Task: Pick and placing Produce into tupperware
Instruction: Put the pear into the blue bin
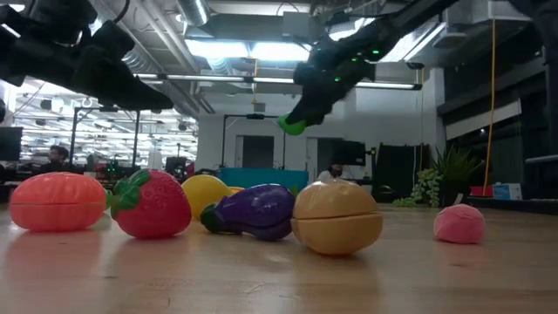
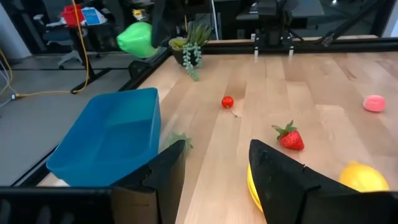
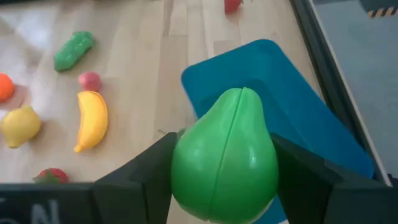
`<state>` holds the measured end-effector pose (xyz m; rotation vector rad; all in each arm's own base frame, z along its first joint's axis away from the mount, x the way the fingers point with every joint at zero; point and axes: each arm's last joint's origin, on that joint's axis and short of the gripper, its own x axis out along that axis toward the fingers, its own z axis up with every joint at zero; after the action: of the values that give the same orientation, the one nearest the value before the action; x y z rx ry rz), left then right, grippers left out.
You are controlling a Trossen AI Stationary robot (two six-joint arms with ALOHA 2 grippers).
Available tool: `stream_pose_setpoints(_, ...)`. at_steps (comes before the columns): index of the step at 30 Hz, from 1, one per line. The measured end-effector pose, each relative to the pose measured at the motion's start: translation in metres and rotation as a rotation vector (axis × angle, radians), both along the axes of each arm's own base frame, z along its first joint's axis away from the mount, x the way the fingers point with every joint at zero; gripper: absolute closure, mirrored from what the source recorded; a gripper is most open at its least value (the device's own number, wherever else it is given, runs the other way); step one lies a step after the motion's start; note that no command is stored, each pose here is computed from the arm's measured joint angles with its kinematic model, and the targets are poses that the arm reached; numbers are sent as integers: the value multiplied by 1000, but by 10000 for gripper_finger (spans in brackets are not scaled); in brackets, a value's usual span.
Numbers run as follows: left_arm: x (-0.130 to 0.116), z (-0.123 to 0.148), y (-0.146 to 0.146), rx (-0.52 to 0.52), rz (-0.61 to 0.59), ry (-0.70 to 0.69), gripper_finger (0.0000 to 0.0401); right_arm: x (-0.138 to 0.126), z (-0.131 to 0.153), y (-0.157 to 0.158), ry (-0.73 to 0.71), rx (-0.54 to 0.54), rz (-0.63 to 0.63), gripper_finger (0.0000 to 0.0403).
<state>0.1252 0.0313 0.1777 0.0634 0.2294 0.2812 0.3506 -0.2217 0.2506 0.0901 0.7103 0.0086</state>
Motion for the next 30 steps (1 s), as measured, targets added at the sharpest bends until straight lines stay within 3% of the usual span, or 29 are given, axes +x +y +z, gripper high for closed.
stream_pose_setpoints(16,0,-1,0,-3,0,12,231,34,-5,-63,168,48,10,179)
stream_pose_setpoints(30,0,-2,0,-4,0,17,231,45,-50,-86,216,118,3,179)
